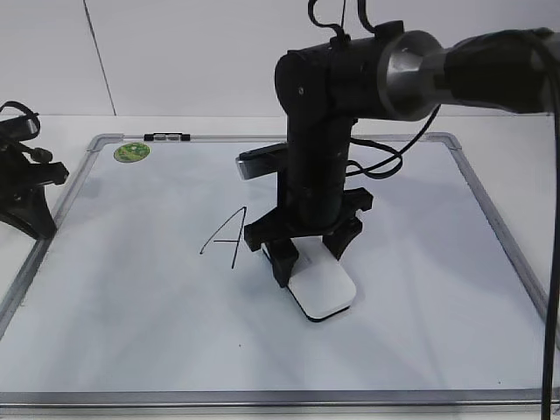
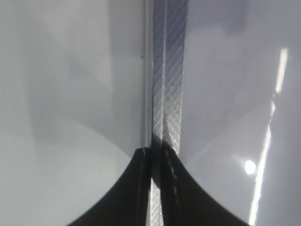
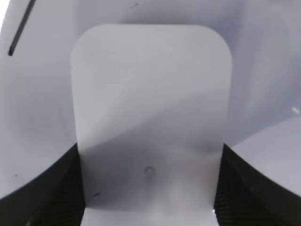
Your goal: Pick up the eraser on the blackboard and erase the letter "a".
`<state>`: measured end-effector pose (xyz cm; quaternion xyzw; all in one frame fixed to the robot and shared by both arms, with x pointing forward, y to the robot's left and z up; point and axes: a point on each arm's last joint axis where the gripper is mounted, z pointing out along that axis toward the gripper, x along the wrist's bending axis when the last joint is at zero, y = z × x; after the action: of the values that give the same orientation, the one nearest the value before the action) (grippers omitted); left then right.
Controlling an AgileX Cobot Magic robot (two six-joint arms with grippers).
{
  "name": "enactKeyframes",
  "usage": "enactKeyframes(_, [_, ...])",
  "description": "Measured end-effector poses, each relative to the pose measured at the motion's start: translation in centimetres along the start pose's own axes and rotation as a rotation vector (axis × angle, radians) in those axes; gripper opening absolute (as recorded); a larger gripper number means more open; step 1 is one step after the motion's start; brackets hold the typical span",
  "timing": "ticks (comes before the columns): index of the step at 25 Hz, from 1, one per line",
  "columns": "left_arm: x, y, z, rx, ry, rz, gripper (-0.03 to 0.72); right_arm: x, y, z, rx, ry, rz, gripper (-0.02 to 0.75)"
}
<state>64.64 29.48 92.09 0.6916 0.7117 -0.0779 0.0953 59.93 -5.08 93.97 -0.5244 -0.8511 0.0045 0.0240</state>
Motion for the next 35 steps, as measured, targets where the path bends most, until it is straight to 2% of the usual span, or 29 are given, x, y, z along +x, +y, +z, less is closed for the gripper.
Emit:
enactKeyframes(6, [0.0, 0.0, 0.0, 0.004, 0.004, 0.003, 0.015, -1.4, 0.2, -0.2, -0.009, -0.018, 0.025, 0.535])
enactKeyframes(13, [0.0, 0.0, 0.0, 0.007, 0.005, 0.005, 0.014, -5.4, 0.4, -0.5, -0.016, -0.036, 0.111, 0.535])
enactKeyframes(16, [0.0, 0.0, 0.0, 0.007, 0.005, 0.005, 0.014, -5.4, 0.4, -0.5, -0.015, -0.025, 0.117, 0.535])
enactKeyframes(22, [0.0, -0.1, 0.0, 0.010, 0.006, 0.005, 0.014, -3.6, 0.3, -0.5, -0.019, -0.052, 0.058, 0.535])
enactKeyframes(30, [0.0, -0.1, -0.1, 0.011, 0.006, 0.005, 0.014, 2.1, -0.4, -0.2, -0.018, -0.063, -0.078, 0.535])
enactKeyframes(35, [0.0, -0.1, -0.1, 0.011, 0.006, 0.005, 0.014, 2.6, -0.5, -0.2, -0.015, -0.053, -0.089, 0.535])
